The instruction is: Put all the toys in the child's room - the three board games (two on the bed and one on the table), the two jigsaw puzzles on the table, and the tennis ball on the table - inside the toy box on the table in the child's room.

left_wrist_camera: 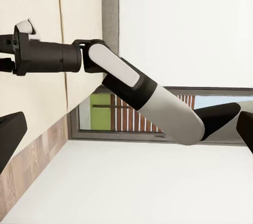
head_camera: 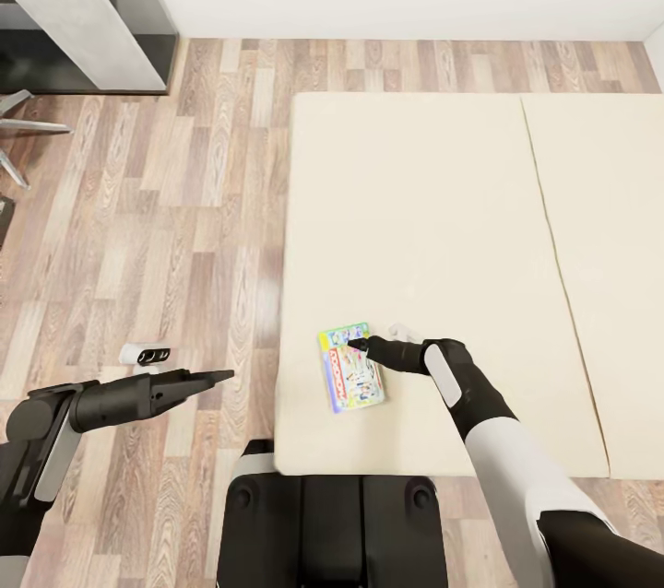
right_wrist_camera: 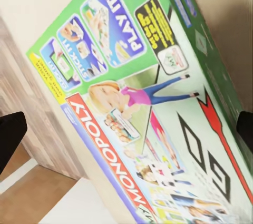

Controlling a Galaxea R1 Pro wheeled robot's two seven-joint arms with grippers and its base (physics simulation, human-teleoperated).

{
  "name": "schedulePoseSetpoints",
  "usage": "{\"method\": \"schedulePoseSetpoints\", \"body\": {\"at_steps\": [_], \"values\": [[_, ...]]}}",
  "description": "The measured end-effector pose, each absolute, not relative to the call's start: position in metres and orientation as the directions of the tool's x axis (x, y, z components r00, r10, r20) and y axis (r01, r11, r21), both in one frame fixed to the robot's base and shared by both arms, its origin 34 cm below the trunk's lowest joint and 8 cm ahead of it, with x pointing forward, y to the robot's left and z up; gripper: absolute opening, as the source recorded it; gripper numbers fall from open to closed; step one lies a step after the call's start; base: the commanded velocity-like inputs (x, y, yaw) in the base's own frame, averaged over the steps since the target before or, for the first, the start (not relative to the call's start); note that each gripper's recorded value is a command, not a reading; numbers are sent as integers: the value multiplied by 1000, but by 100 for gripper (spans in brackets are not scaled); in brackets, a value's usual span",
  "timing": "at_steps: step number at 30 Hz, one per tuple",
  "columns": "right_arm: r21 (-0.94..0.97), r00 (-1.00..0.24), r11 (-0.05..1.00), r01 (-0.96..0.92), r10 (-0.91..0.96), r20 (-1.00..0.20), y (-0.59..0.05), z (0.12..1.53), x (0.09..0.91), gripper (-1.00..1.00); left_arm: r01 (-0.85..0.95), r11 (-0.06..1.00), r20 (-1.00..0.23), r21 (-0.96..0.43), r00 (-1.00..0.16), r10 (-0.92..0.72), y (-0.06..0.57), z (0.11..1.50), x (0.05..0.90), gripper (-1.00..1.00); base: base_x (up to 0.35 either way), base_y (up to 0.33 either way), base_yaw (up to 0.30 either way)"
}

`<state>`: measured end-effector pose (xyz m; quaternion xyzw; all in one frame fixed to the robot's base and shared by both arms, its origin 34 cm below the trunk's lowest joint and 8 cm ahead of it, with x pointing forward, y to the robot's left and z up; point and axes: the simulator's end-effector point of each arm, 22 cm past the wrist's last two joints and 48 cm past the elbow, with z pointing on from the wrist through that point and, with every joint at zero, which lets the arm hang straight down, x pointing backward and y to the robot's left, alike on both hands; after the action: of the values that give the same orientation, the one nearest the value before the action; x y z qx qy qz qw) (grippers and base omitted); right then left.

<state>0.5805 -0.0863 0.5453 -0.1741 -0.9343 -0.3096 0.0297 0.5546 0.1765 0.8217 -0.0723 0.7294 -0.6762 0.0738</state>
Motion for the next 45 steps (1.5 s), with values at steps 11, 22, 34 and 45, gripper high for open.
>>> {"method": "schedulePoseSetpoints", "body": {"at_steps": [11,22,34,45], "values": [[570,-938,746,343,304,166,-84,546,579,100,-6,75,-10,-997,-979,-206,177,822,555,100,0,101,0],[571,-938,746,344,305,166,-84,546,579,100,-6,75,-10,-997,-979,-205,177,822,555,100,0,6,0],[571,-938,746,343,304,166,-83,546,579,100,-6,75,-10,-997,-979,-205,177,822,555,100,0,0,0],[570,-937,746,345,307,166,-84,546,579,100,-6,75,-10,-997,-979,-206,177,822,555,100,0,0,0]]}}
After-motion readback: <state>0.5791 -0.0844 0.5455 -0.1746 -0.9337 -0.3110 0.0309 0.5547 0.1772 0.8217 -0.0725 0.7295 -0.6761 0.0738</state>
